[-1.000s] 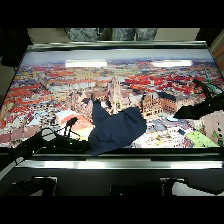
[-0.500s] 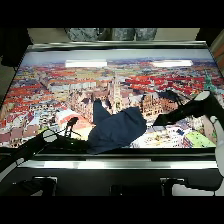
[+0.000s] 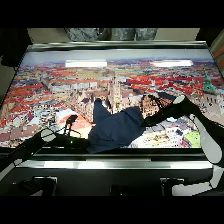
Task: Fold the shirts.
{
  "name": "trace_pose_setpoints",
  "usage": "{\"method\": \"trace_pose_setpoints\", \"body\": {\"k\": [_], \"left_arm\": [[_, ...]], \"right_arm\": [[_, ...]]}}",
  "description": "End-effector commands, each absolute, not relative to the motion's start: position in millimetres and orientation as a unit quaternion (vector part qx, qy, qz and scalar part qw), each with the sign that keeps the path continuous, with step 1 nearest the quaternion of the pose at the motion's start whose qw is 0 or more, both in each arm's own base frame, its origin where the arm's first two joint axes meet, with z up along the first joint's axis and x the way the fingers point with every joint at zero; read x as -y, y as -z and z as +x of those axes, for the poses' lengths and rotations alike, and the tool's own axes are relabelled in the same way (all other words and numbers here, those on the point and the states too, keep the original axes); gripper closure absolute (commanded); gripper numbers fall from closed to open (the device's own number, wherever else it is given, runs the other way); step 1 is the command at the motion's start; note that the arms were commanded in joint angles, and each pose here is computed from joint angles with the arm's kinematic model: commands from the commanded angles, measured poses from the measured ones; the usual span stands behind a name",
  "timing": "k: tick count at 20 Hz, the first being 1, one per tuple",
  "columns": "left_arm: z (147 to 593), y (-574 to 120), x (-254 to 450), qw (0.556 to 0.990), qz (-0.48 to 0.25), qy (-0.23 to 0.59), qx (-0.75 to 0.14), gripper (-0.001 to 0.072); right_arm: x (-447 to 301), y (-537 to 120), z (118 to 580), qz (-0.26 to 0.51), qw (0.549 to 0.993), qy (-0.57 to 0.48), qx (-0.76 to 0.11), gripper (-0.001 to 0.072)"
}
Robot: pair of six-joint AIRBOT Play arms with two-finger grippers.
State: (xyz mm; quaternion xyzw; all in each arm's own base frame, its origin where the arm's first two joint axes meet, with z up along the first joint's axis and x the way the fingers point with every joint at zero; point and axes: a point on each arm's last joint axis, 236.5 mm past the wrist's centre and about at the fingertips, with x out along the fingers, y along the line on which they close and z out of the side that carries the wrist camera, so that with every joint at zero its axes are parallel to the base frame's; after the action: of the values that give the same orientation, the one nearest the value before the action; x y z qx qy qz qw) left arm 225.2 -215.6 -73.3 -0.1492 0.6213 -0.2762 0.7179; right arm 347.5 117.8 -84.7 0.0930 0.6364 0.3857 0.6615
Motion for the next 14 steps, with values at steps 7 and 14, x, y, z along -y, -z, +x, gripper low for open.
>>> {"method": "trace_pose_setpoints", "body": {"k": [7, 14], "left_arm": [[365.7, -310.1, 108.5, 0.958, -0.031, 0.202, -0.201, 0.0677], [235.8, -540.4, 92.7, 0.979, 0.023, 0.198, 0.052, 0.0677]], "right_arm": [[-102.4, -309.2, 420.7, -0.212, 0.903, -0.327, -0.184, 0.0667], [-77.0, -508.9, 266.5, -0.312, 0.934, -0.172, 0.029, 0.0667]]}}
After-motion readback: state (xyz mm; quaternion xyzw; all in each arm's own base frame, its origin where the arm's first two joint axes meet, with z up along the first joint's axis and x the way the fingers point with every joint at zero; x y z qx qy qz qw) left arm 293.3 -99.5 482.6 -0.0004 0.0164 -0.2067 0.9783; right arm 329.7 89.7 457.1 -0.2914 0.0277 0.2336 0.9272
